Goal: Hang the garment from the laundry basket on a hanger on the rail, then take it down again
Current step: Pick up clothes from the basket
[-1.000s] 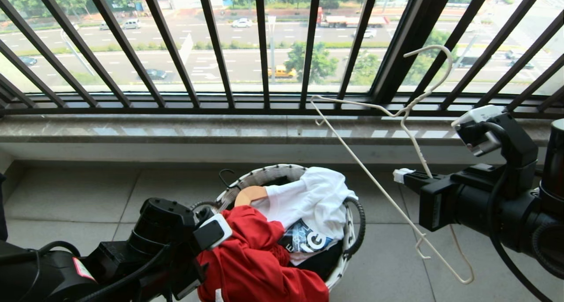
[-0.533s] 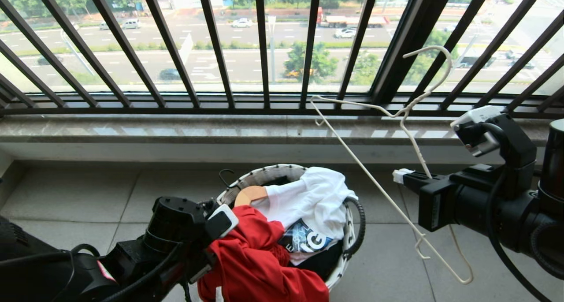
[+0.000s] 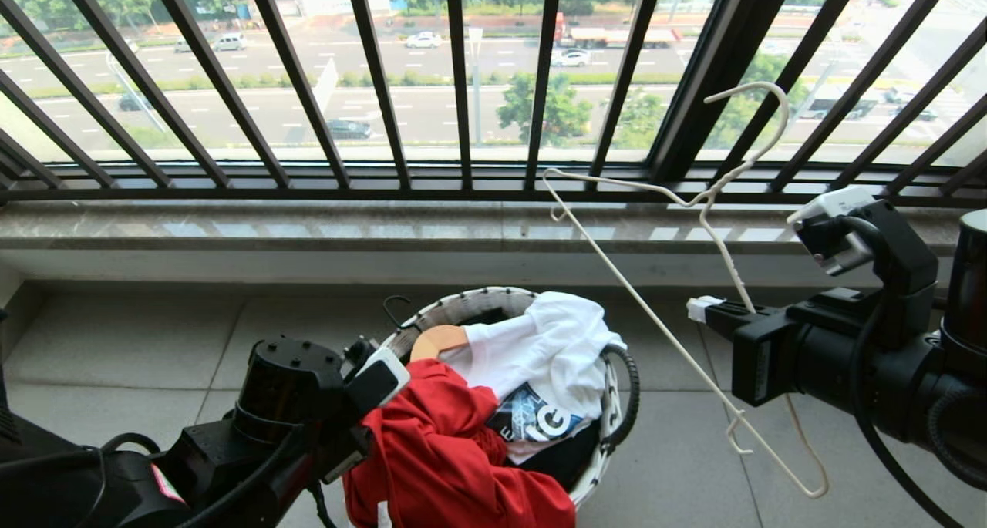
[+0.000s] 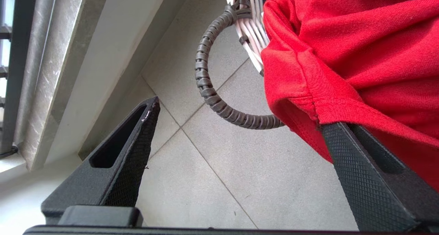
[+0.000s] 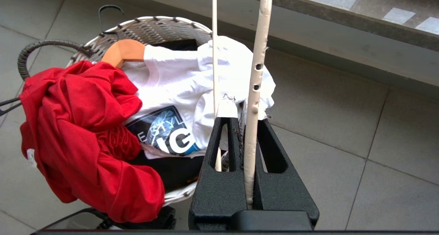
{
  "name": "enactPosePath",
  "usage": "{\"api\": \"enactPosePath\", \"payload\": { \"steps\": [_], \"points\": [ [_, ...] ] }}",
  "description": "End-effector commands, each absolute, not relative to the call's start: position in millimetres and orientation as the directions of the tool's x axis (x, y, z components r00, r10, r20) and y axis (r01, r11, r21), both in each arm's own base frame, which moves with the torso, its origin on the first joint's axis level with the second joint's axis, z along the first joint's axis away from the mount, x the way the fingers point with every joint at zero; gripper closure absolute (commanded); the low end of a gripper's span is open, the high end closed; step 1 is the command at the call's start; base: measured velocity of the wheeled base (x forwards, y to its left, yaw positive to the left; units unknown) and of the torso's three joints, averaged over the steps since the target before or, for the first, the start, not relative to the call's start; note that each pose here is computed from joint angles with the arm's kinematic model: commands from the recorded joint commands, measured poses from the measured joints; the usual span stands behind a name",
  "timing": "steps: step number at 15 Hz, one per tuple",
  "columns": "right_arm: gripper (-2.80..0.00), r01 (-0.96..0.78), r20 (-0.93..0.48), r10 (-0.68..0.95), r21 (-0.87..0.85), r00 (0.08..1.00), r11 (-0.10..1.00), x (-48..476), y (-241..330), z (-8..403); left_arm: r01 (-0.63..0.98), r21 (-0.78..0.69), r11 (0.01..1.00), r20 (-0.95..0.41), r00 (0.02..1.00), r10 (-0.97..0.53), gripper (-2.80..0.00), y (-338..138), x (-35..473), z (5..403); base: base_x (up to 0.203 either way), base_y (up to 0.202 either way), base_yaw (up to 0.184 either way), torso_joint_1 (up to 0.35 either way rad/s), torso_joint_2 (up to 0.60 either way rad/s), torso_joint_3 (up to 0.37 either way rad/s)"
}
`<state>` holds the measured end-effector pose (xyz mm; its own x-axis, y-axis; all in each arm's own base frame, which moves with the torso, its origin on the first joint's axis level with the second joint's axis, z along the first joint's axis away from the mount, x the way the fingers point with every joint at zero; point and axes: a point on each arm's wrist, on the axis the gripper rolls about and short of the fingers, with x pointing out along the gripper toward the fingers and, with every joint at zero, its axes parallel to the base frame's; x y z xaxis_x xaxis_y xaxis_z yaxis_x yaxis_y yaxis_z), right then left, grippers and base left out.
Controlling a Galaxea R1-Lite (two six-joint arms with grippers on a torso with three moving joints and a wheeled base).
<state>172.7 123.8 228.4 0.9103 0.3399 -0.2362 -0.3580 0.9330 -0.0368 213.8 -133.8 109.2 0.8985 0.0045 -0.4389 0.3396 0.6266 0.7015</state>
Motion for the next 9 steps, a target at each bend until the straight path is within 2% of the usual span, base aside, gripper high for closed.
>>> {"api": "enactPosePath", "payload": {
  "steps": [1,9],
  "points": [
    [0.00,-0.357,-0.234,0.339,-0.036,0.911,0.933,172.8,123.9,228.5,0.303,0.710,0.636,-0.402,0.916,0.012,-2.80,-130.6,209.5,119.4,0.000,0.000,0.000,0.000,0.00,0.000],
    [0.00,-0.356,-0.239,0.337,-0.038,0.911,0.934,173.7,124.5,227.6,0.271,0.714,0.646,-0.377,0.926,0.029,-2.80,-124.5,208.6,127.8,0.000,0.000,0.000,0.000,0.00,0.000]
  ]
}}
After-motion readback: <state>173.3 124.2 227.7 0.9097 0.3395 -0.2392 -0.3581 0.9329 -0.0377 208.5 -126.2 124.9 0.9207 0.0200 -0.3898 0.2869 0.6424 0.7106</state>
